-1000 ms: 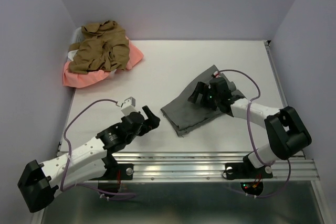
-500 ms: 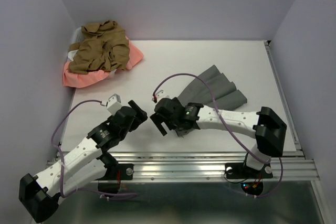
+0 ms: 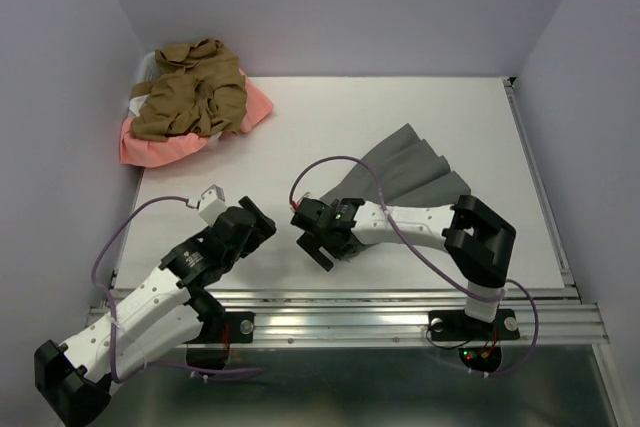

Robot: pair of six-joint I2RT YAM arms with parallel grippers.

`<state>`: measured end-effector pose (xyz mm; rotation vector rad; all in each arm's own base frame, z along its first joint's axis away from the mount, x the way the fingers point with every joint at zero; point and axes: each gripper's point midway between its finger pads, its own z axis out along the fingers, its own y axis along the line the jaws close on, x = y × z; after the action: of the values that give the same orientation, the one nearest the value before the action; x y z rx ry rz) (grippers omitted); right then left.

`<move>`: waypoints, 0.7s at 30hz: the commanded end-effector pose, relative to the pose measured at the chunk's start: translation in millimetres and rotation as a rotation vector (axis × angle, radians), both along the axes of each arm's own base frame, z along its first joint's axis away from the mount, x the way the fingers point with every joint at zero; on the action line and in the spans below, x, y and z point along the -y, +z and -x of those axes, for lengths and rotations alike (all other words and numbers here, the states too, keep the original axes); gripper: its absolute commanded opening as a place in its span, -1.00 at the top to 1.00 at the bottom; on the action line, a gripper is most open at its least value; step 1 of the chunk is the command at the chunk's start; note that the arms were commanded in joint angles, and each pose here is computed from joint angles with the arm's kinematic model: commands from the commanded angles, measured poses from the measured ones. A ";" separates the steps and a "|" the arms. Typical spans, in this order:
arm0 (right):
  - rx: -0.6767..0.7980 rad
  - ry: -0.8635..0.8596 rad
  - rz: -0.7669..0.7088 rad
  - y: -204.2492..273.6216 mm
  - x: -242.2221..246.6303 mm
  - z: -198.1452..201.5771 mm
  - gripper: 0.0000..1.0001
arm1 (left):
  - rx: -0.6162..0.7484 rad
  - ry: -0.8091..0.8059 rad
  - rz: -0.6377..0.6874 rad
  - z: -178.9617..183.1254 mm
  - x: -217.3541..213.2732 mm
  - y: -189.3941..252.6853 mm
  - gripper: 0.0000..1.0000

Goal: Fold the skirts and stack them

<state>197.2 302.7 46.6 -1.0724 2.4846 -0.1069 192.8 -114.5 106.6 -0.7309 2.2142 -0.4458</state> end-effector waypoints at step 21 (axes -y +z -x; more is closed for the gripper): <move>0.005 -0.013 -0.082 8.5 -18.5 3.4 0.84 | 0.018 0.039 -0.015 -5.3 -6.4 6.9 -0.97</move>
<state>191.0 296.9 27.8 -1.0772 2.5237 -0.1569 192.6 -113.9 103.5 -0.7311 2.2249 -0.4293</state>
